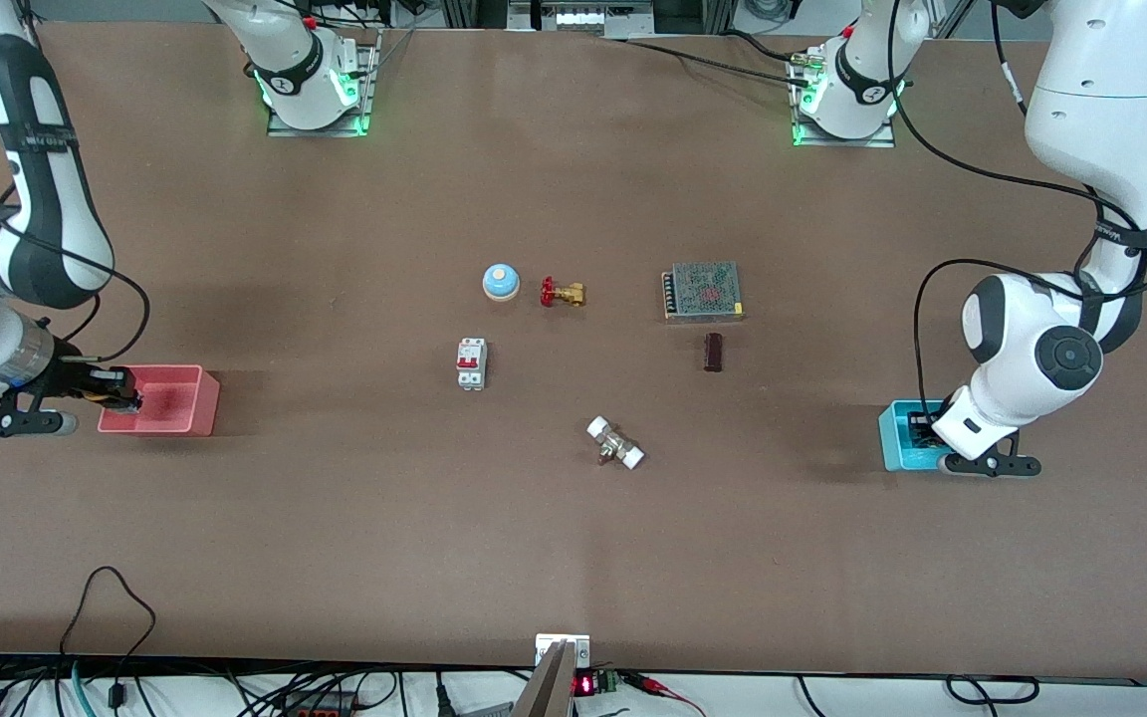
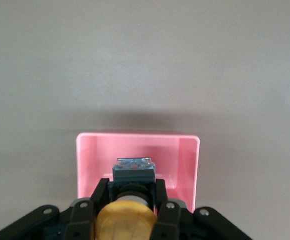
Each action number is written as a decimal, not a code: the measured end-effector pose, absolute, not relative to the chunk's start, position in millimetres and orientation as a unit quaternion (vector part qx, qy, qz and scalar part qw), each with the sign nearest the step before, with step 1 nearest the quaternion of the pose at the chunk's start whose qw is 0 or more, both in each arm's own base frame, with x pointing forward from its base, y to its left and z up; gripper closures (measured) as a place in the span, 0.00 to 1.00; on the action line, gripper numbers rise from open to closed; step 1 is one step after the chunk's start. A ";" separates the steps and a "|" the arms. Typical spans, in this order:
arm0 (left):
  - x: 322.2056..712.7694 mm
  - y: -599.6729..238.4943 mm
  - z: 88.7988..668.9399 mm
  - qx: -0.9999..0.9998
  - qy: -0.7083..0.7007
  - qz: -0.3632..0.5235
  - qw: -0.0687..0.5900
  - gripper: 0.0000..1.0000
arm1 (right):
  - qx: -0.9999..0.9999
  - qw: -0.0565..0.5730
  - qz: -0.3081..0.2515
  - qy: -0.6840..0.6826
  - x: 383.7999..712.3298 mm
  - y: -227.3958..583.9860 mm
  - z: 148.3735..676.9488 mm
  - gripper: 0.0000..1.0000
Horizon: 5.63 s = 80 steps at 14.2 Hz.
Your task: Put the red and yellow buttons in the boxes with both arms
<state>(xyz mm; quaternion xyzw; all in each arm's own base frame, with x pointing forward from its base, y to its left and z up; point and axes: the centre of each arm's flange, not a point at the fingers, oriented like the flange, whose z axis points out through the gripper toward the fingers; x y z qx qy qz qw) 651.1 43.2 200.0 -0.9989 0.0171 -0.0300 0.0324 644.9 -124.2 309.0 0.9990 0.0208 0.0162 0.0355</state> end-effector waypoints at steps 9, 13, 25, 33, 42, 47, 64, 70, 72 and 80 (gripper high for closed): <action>661.7 35.3 291.8 -0.999 0.018 -0.007 0.034 0.00 | 0.999 0.029 -0.002 0.026 647.5 -124.2 226.7 0.59; 666.2 7.7 408.4 -0.998 0.028 0.053 0.030 0.00 | 0.999 0.027 -0.009 0.026 645.9 -124.0 217.3 0.59; 630.8 -5.6 532.1 -0.998 0.024 -0.051 0.012 0.00 | 0.999 0.030 -0.006 0.029 654.6 -117.6 271.5 0.00; 565.8 -11.3 547.3 -0.999 0.025 0.021 0.020 0.00 | 0.998 0.037 -0.027 0.033 613.3 -20.4 478.9 0.00; 573.6 -11.1 557.1 -0.999 0.025 0.011 0.019 0.00 | 0.999 0.040 -0.017 0.016 563.1 8.5 585.9 0.00; 575.3 -10.9 558.3 -0.999 0.025 0.010 0.019 0.00 | 0.999 0.040 -0.029 0.009 568.8 0.6 573.0 0.00; 575.5 -10.7 559.9 -0.999 0.025 0.009 0.019 0.00 | 0.999 0.040 -0.029 0.008 569.0 0.3 572.7 0.00; 575.4 -10.7 559.9 -0.999 0.025 0.009 0.019 0.00 | 0.999 0.040 -0.029 0.008 569.0 0.0 572.5 0.00; 575.4 -10.7 559.9 -0.999 0.025 0.009 0.019 0.00 | 0.999 0.040 -0.029 0.008 569.0 -0.1 572.5 0.00; 575.4 -10.4 559.8 -0.999 0.025 0.009 0.019 0.00 | 0.999 0.040 -0.030 0.008 568.9 -0.4 572.1 0.00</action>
